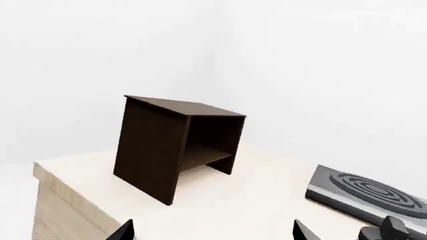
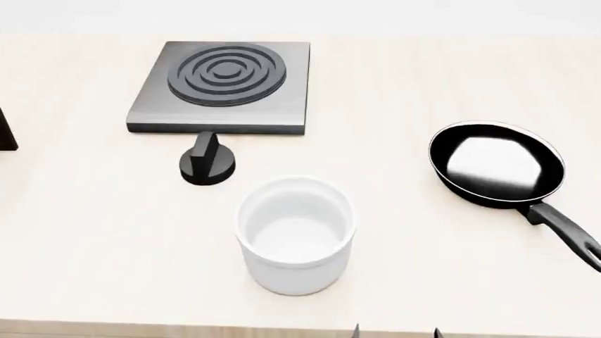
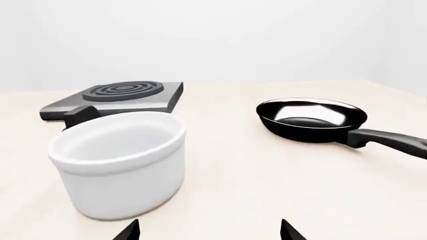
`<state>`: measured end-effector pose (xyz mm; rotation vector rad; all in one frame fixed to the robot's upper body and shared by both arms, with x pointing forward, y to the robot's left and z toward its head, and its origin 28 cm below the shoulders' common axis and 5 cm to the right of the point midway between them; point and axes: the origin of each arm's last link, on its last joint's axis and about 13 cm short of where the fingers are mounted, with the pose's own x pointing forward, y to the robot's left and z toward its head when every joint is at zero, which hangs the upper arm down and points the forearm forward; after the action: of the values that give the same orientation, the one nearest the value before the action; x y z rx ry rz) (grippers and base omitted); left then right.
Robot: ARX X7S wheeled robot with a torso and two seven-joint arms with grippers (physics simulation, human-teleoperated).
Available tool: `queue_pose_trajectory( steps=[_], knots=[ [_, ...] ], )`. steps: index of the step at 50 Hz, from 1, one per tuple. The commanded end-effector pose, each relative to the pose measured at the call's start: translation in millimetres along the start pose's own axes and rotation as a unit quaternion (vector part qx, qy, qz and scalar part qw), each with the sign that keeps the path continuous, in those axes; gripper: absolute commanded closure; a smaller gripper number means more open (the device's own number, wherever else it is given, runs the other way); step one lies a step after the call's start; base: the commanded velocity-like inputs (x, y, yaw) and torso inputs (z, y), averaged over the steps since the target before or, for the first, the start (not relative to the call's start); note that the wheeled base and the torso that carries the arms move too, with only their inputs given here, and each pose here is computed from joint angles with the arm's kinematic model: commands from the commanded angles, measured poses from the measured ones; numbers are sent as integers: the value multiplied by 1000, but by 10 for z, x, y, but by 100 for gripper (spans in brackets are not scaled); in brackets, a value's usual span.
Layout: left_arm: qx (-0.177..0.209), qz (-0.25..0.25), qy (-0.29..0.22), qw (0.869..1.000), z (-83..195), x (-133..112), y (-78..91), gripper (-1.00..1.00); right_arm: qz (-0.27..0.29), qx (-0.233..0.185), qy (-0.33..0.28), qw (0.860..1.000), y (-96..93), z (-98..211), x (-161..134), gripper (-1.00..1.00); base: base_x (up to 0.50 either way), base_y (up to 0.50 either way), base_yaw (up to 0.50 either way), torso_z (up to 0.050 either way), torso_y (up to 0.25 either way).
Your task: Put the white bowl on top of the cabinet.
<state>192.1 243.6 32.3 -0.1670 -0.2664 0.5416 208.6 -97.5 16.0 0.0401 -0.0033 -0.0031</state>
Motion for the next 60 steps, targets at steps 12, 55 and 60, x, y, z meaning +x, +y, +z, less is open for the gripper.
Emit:
queue_pose_trajectory(
  steps=[12,55,60],
  knots=[
    [-7,283,-93,955,273,-133,500,-100,-2,5,-2,1000,-5,1,-3,-100,0,0,0,0,0],
    [38,514,-92,852,283,-324,785,-100,7,59,-40,997,57,901,-178,-100,0,0,0,0,0],
    [37,514,-89,852,271,-322,784,-100,16,62,-44,997,98,1078,-272,-100,0,0,0,0,0]
  ],
)
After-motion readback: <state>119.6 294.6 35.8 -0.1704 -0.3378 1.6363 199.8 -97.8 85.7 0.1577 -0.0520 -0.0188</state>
